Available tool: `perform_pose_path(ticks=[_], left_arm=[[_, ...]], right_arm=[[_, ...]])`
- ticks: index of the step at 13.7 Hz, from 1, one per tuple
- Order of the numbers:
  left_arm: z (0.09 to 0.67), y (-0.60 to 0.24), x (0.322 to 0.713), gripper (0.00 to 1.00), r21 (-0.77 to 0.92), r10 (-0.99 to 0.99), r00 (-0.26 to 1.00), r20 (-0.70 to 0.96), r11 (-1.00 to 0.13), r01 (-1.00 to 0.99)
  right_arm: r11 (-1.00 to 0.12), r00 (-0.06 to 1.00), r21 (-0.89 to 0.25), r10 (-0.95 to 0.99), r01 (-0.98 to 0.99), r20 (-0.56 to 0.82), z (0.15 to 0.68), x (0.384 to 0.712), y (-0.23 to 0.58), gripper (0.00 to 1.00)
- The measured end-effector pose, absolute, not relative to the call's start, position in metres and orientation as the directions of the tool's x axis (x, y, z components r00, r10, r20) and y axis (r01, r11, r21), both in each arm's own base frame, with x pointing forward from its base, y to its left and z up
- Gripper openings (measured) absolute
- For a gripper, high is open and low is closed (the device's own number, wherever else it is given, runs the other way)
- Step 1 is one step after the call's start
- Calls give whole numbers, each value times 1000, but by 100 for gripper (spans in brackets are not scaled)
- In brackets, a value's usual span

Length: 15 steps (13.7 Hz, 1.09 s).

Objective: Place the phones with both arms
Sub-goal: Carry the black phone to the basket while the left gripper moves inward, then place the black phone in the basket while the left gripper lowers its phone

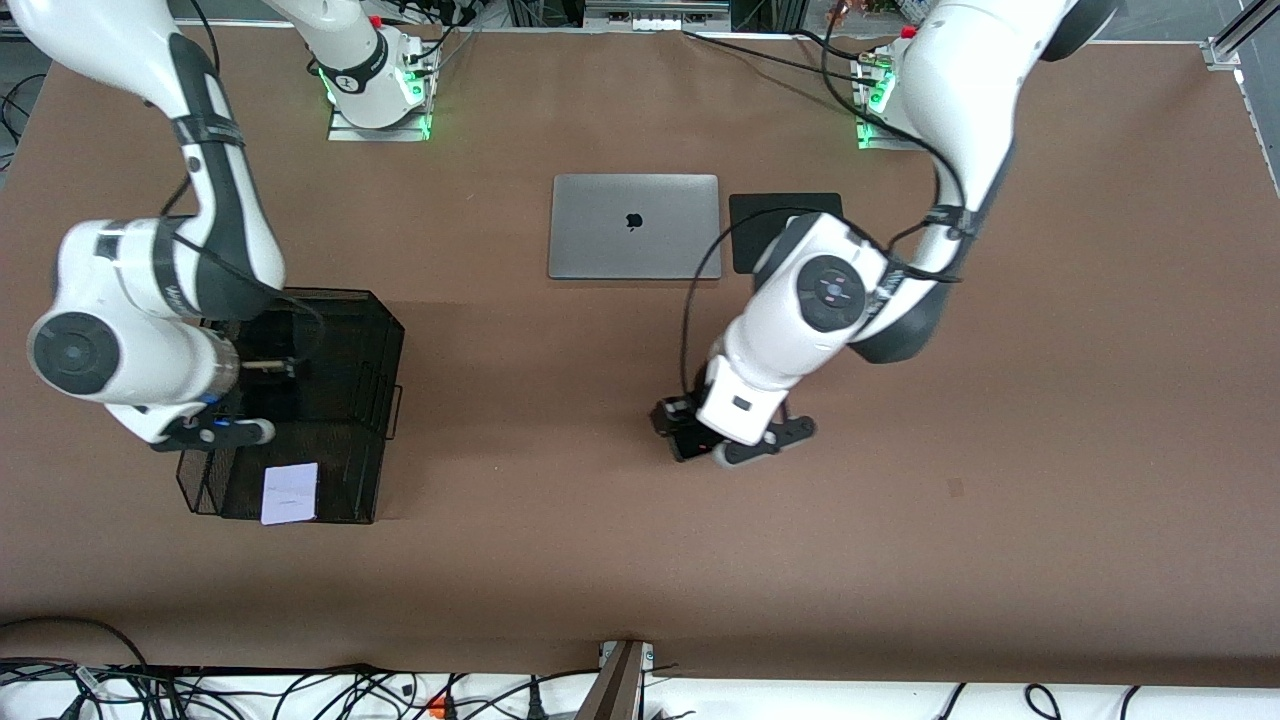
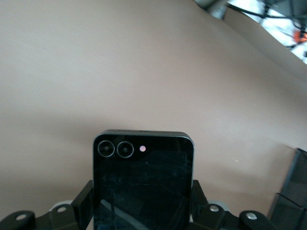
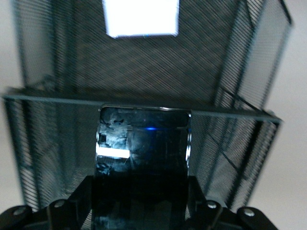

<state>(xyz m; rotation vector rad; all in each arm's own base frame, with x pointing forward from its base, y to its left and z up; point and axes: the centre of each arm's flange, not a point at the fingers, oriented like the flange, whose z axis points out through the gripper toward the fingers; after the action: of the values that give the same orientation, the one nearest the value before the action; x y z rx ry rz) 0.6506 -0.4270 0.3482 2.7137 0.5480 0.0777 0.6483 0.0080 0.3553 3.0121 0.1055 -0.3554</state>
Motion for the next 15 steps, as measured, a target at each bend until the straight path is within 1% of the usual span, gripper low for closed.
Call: perform_pose_path(ticks=[4,8,10,15], left_arm=[[309,-496,618,80,393,322,947,-4,-870,298],[243,-547,594,80,345,299,953,44,-900,267],[221,-556,588,80,339,297,953,49,-903,264],[190,-551,588,80,286,289,953,85,-924,255]], right_arm=[[-995,977,98,-7,14,-211,354,618,-46,81],[-995,982,103,-13,7,-191,335,608,-66,81],[-995,983,102,-11,8,-185,328,607,-66,81],[-996,986,84,-13,1,-164,321,607,-61,81]])
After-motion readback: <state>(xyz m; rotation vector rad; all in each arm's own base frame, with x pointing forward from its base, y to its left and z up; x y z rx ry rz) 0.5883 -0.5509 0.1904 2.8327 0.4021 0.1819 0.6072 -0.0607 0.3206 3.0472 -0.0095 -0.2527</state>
